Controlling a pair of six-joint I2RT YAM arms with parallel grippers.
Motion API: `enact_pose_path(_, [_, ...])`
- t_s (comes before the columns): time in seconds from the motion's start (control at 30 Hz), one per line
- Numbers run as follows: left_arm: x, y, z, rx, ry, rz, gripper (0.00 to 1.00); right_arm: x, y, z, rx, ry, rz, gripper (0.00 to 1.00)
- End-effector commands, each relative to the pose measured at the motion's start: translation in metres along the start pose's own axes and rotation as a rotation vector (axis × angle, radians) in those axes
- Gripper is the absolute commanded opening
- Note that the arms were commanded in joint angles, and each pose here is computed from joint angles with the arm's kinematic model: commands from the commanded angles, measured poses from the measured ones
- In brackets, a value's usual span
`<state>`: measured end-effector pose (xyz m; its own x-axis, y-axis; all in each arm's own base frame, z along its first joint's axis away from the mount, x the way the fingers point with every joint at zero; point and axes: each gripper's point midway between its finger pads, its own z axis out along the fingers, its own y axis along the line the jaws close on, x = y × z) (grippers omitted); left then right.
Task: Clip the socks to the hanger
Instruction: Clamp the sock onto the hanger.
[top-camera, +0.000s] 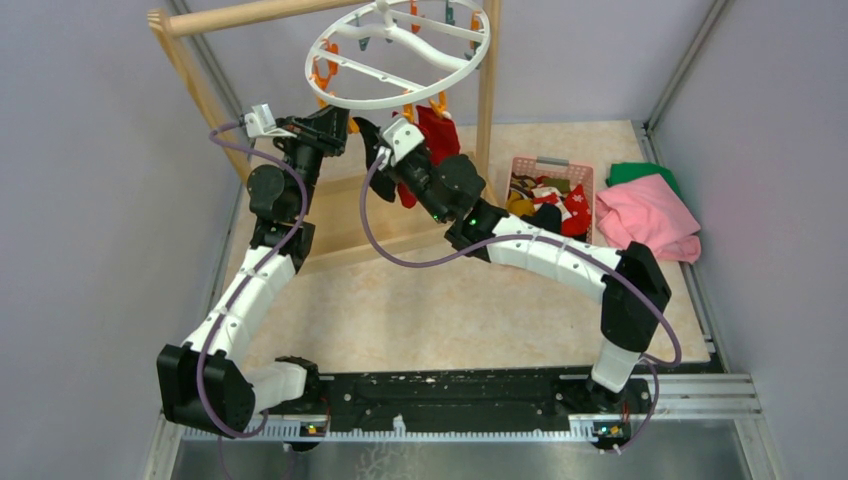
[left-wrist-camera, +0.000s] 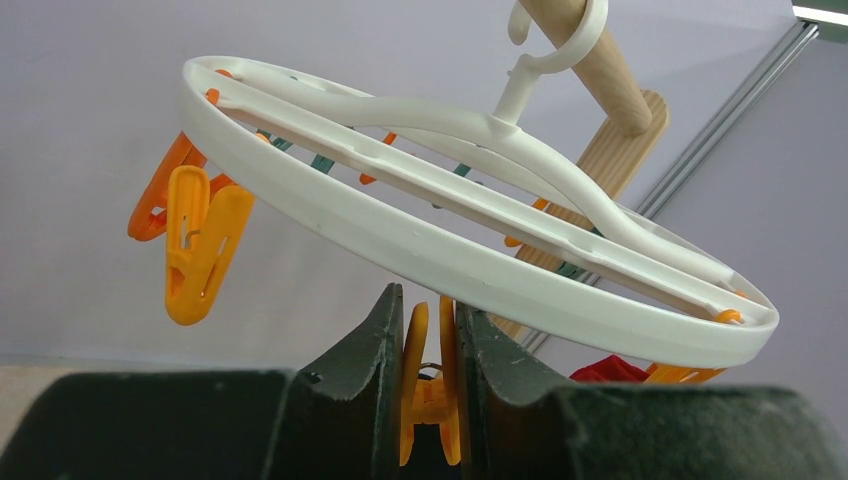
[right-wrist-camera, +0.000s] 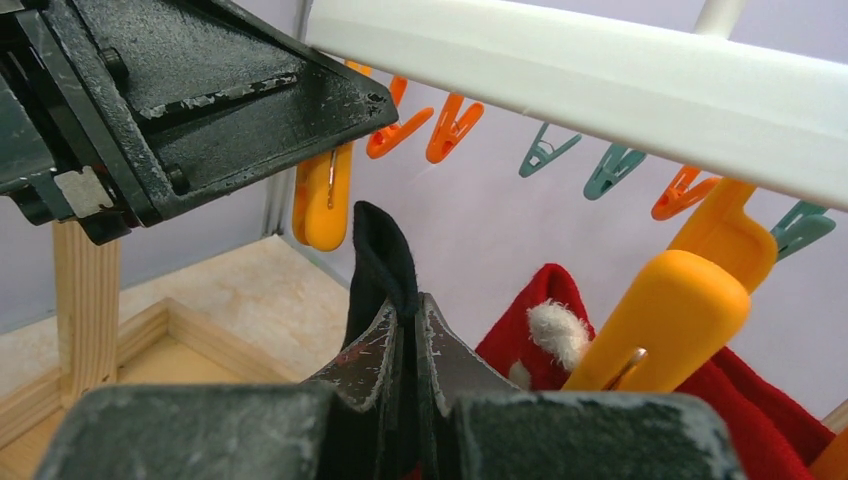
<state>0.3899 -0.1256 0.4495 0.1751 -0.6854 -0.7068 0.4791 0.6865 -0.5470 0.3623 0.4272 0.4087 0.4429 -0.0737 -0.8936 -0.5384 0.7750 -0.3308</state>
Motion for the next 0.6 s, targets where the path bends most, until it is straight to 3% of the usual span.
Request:
enact_pose_path(0.0, [0.017,0.005,-0.003,-0.037,0.069,-0.031,0.0,-0.024,0.0,0.003,-0.003,-0.059,0.043,0.0])
enact_pose_path(0.57, [0.018,0.01,-0.003,-0.059,0.061,-0.048,0.0,-0.025,0.013,0.004,-0.017,-0.065,0.054,0.0])
